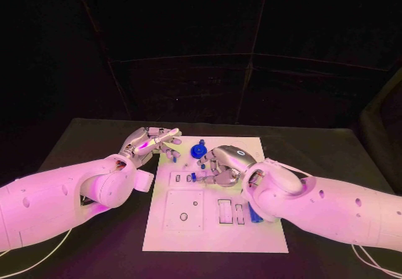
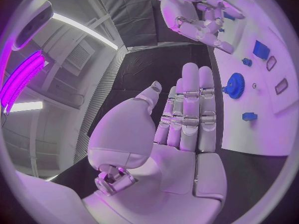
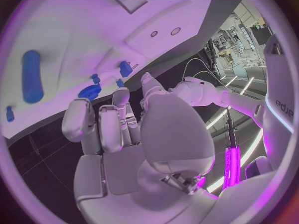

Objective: Assemble the parts on the task board

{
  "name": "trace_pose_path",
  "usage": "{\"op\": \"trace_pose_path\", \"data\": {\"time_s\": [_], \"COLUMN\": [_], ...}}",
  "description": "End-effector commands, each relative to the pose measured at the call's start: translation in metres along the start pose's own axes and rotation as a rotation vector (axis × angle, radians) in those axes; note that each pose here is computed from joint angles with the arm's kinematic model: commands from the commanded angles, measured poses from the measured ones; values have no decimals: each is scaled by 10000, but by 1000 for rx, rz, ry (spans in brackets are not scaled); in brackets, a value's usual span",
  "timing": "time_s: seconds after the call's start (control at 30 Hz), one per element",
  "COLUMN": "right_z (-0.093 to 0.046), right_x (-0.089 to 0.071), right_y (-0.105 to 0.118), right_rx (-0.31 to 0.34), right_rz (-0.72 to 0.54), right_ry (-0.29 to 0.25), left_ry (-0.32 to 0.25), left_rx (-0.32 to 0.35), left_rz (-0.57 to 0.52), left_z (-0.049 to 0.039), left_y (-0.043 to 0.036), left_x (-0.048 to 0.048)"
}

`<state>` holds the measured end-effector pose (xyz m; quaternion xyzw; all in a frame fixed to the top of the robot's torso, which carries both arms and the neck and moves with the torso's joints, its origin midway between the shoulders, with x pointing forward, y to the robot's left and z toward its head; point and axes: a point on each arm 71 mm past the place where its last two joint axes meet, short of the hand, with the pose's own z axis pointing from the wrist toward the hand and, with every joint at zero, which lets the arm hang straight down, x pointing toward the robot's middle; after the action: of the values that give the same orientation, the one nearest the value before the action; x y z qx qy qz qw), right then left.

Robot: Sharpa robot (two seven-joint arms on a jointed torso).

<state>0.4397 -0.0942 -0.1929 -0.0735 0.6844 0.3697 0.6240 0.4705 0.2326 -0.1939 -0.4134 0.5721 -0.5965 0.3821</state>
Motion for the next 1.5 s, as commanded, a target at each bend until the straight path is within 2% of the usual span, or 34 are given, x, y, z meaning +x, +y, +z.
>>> {"op": "trace_pose_path", "data": {"time_s": [0.03, 0.17, 0.3, 0.4, 0.5, 0.53, 0.73, 1.0, 1.5], "right_z": [-44, -147, -248, -309, -353, -374, -389, -373, -350], "right_x": [-217, -519, -715, -815, -871, -895, -927, -929, -921], "right_y": [-27, -290, -529, -677, -769, -812, -887, -920, -928], "right_rx": [-88, -40, 17, 56, 81, 93, 116, 130, 138], "right_rz": [167, 258, 304, 317, 320, 320, 318, 317, 315], "right_ry": [6, 8, -17, -41, -55, -61, -70, -70, -69], "left_ry": [101, 198, 263, 281, 278, 275, 282, 306, 378], "left_rx": [-111, -275, -445, -541, -595, -619, -684, -741, -781], "left_rz": [161, 340, 548, 712, 827, 880, 997, 1072, 1112], "left_z": [8, 42, 89, 151, 237, 301, 479, 629, 763], "left_y": [18, 8, 1, -26, -74, -103, -109, -34, 32], "left_x": [42, 43, 44, 46, 68, 97, 223, 354, 549]}}
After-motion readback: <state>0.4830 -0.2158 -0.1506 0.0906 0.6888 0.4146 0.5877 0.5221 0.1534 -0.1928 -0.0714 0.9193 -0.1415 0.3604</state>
